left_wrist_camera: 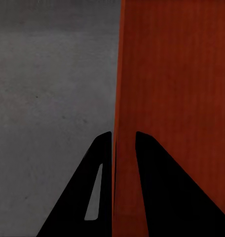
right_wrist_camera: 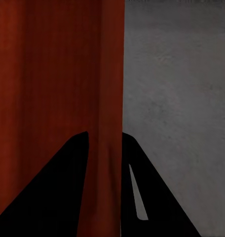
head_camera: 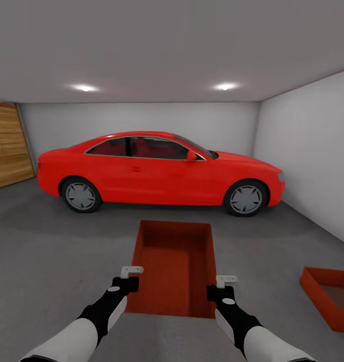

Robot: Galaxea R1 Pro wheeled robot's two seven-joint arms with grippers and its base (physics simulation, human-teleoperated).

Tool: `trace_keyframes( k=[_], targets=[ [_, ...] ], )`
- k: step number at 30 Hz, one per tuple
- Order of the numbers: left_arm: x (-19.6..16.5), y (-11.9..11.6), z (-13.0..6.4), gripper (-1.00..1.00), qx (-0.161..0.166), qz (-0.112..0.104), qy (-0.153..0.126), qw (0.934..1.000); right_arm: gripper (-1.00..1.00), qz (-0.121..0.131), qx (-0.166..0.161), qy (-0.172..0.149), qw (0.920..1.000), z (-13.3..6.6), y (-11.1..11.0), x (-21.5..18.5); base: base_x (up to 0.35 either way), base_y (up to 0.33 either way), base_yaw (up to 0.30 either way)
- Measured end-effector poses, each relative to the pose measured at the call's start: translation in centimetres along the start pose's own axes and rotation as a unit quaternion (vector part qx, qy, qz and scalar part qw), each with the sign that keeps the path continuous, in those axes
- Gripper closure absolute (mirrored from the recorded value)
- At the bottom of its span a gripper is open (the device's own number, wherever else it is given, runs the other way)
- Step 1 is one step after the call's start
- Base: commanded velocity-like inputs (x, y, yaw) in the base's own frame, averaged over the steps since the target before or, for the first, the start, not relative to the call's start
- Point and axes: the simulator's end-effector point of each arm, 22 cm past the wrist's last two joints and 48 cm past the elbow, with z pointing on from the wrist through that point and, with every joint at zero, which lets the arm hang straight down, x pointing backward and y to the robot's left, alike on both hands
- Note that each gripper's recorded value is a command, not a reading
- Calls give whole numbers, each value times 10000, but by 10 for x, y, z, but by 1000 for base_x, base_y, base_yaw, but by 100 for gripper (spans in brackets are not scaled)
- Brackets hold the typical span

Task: Move the two storage containers from the living room to the garage. In the garage, place one container on the floor and stack the other container on top of it (either order is fine).

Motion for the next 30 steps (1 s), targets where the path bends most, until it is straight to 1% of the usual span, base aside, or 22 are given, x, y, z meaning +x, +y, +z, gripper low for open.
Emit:
trace_keyframes(
  k=[10, 12, 30],
  targets=[
    [0, 0, 0, 100, -1, -1, 1, 10000, 100, -2, 1, 1, 10000, 0, 0, 0, 322, 0, 0],
    [0, 0, 0, 100, 0, 0, 4, 10000, 100, -3, 2, 3, 10000, 0, 0, 0, 322, 0, -131],
    [0, 0, 0, 100, 4, -1, 8, 10000, 100, -3, 3, 8, 10000, 0, 0, 0, 322, 12, -268]
  ],
)
